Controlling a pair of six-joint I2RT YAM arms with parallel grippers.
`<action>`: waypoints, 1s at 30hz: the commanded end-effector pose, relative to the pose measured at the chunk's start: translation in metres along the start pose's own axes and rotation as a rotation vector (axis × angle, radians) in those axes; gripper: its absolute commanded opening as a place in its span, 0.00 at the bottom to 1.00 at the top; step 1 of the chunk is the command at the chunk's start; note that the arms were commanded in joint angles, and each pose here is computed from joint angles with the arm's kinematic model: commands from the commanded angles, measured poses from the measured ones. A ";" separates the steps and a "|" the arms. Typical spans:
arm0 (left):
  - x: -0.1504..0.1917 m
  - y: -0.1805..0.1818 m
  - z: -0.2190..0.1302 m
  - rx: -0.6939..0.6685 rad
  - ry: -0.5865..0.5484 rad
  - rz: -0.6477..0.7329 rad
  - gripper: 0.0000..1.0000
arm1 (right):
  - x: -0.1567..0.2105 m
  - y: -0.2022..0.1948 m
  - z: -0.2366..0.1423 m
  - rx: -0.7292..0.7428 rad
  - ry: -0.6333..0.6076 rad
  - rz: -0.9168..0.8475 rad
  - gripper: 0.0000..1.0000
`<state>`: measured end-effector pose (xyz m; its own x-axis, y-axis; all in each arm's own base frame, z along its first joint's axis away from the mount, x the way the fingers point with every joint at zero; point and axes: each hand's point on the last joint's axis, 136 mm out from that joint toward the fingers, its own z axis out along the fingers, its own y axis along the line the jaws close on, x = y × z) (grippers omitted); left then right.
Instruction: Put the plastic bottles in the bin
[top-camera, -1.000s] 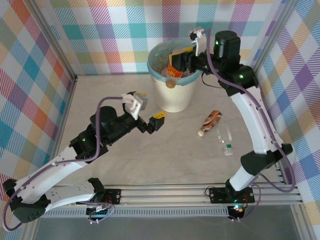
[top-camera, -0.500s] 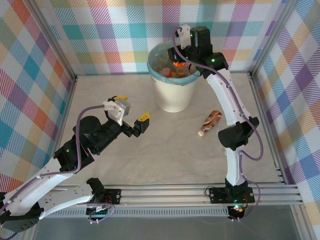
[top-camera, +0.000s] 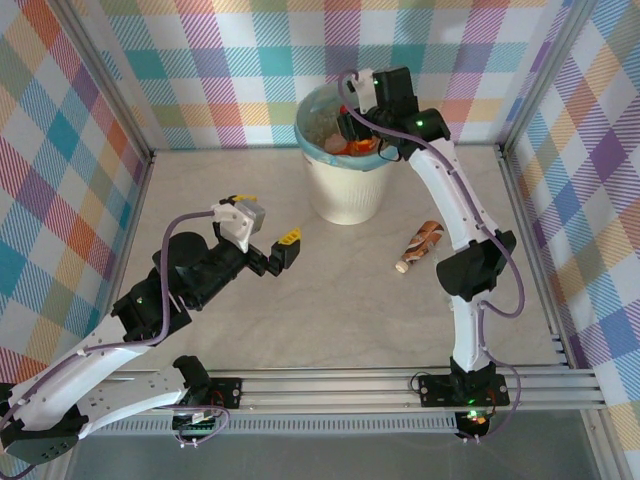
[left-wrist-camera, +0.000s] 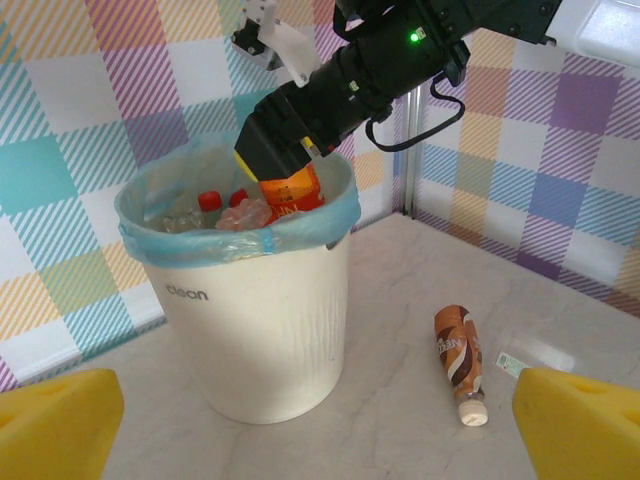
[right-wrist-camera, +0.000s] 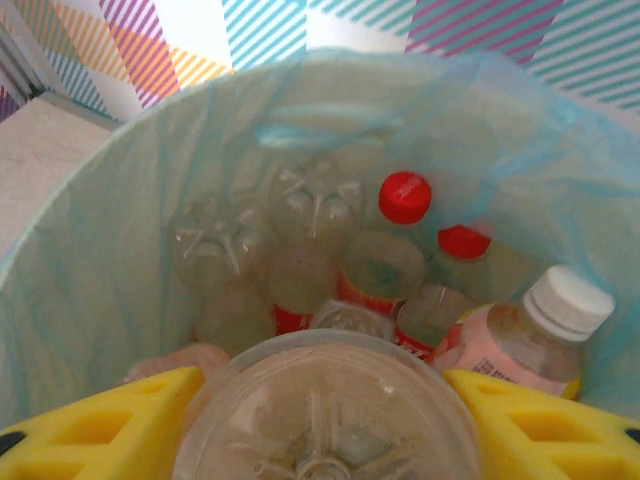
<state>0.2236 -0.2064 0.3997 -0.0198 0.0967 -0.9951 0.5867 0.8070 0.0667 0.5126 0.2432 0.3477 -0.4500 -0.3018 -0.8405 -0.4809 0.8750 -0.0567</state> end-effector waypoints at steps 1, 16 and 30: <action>-0.003 0.007 -0.002 -0.030 0.006 -0.025 1.00 | 0.022 -0.011 0.015 -0.011 0.060 0.030 0.60; 0.010 0.015 -0.002 -0.079 0.027 -0.064 1.00 | 0.013 -0.016 0.013 -0.077 0.038 0.132 0.81; 0.016 0.013 0.013 -0.080 0.040 -0.035 1.00 | -0.031 -0.008 -0.025 -0.097 -0.097 0.125 0.71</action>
<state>0.2367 -0.2042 0.3794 -0.0909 0.1019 -0.9906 0.5348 0.8441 0.0378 0.5154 0.2302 0.3725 -0.4674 -0.1661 -0.8683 -0.4753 0.8754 0.0884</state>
